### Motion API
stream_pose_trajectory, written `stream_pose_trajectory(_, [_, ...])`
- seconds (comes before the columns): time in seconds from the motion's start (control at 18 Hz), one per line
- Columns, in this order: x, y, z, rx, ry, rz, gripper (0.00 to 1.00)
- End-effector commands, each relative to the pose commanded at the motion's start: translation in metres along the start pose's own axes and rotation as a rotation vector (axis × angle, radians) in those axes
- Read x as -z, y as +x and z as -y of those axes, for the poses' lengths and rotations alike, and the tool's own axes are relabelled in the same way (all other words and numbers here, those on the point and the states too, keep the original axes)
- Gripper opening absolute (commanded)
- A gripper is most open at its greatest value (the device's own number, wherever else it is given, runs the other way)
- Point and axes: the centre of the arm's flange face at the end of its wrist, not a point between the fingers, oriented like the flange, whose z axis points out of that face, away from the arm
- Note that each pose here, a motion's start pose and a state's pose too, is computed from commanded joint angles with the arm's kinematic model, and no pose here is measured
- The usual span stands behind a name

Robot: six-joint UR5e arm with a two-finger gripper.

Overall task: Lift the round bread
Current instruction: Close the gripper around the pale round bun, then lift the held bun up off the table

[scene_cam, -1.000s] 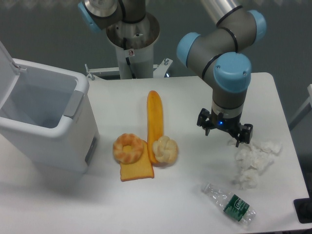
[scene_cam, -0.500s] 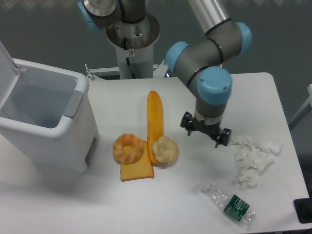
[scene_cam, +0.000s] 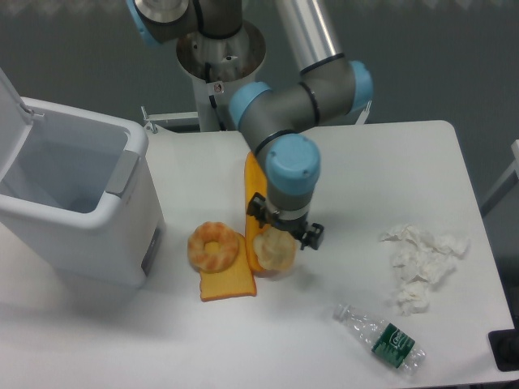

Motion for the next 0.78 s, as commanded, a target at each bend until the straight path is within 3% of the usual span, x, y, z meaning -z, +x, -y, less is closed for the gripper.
stream_pose_trajectory(0.06, [-0.001,0.000,0.000,-0.003,-0.001,-0.001,1.00])
stream_pose_trajectory(0.22, [-0.002,-0.002,0.001,-0.002,-0.003,0.001,0.67])
stream_pose_trajectory(0.39, [-0.005,-0.003,0.001,0.001,-0.008,-0.006,0.13])
stream_pose_trajectory(0.44, [-0.004,-0.006,-0.001,0.006,-0.005,-0.005,0.02])
stream_pose_trajectory(0.78, [0.028,-0.026,-0.006,0.049,0.021,0.054,0.00])
